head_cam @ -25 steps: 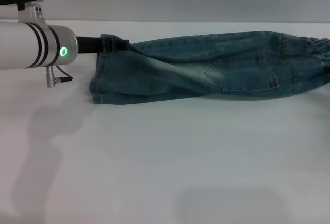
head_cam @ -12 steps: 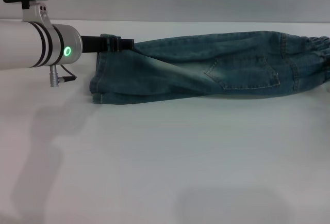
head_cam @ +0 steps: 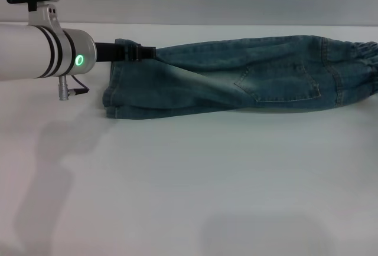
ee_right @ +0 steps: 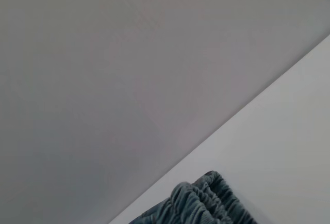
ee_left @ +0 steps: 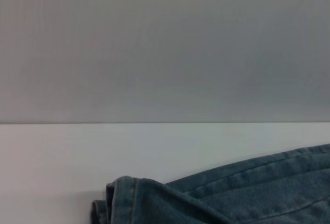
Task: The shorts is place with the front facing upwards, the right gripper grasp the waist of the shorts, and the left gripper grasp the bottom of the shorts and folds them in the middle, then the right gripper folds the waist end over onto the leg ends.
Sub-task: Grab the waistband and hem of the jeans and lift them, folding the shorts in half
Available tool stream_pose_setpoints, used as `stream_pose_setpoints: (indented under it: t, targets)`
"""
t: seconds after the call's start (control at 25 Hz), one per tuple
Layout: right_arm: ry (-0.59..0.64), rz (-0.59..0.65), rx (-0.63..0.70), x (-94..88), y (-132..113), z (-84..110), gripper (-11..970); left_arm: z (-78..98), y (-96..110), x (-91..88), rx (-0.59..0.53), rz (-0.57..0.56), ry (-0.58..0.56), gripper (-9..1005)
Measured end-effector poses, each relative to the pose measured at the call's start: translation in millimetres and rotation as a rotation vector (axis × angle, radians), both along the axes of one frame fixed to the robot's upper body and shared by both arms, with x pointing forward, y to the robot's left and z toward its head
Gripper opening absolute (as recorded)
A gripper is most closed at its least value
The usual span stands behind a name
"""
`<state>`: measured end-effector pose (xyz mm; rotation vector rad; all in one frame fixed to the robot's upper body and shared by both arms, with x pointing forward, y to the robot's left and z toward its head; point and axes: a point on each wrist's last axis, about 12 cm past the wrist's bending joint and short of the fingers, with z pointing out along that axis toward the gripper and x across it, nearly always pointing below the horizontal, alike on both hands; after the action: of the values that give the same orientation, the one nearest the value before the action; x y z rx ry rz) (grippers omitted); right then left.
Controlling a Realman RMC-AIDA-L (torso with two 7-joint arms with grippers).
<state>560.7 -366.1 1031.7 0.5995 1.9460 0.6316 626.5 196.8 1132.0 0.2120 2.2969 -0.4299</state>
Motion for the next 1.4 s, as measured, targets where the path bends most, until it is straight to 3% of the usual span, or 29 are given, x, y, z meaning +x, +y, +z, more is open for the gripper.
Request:
stream_pose_setpoints:
  t: [0.92, 1.32, 1.4]
  targets:
    - [-0.003, -0.004, 0.046, 5.1, 5.3, 1.2, 667, 0.5, 0.5, 0.5, 0.012, -0.010, -0.009, 827]
    - [0.019, -0.033, 0.100, 4.6, -1.2, 2.5, 622, -0.1, 0.8, -0.1, 0.012, -0.011, -0.006, 827]
    - [0.020, -0.038, 0.102, 3.9, -2.5, 2.5, 578, -0.4, 0.8, -0.5, 0.009, -0.013, -0.006, 827]
